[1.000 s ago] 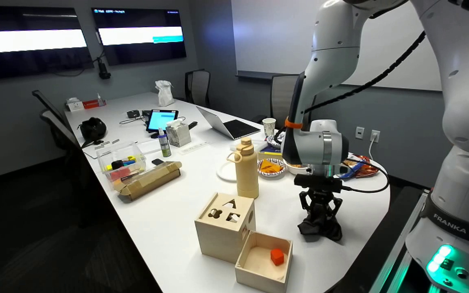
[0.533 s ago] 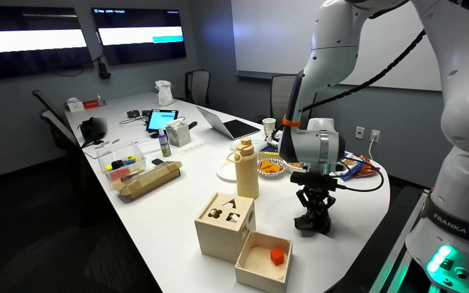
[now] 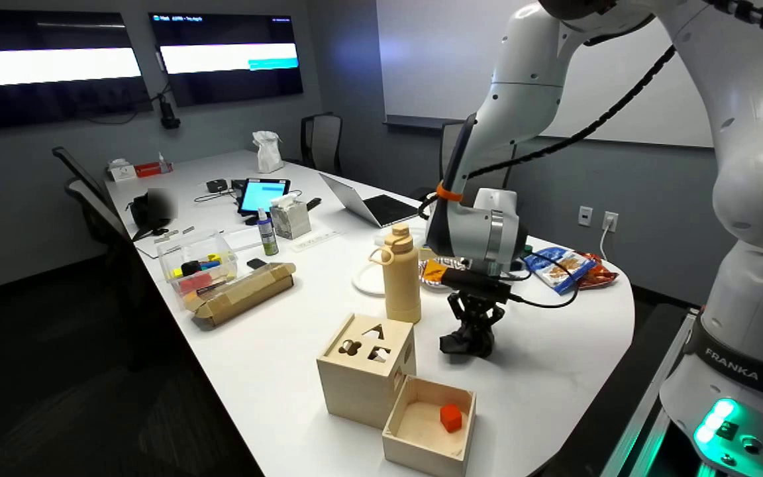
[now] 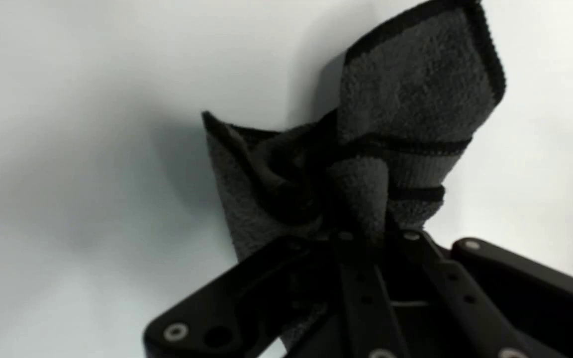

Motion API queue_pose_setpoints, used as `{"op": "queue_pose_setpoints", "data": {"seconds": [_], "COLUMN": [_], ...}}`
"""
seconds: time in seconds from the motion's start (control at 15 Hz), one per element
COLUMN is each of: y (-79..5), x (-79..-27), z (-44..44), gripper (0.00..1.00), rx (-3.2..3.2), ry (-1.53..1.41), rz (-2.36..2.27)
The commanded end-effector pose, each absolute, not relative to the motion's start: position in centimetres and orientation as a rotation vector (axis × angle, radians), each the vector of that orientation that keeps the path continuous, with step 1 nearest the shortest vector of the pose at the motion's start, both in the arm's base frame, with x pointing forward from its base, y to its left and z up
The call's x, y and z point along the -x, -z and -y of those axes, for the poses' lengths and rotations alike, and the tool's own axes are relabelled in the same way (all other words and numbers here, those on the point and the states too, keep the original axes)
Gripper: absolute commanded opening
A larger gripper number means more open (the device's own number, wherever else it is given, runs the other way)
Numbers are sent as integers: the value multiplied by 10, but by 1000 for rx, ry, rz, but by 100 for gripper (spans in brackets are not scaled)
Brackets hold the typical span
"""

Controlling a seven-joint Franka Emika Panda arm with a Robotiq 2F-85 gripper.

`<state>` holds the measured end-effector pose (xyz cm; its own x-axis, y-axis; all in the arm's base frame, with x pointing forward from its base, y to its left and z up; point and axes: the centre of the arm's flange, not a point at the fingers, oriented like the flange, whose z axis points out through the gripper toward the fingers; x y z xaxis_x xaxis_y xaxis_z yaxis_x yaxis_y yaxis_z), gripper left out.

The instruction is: Fold the grey towel twice, then use it to wipe the table

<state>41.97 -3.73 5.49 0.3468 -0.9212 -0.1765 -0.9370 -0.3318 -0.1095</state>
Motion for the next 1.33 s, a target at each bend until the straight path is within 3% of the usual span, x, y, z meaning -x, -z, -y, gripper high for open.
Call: {"op": "queue_pose_setpoints", "data": {"seconds": [0.0,0.33,0.87,1.27], "y": [-21,-22,-39,-34], "x": [-430,-396,-363,-393], "z": [32,54,98,106], "gripper": [3,3,3,3], "rx": [2399,2323,2144,2129], "ry": [-205,-331,-166,-60], "rz": [-1608,-1672,-1998,-1958]}}
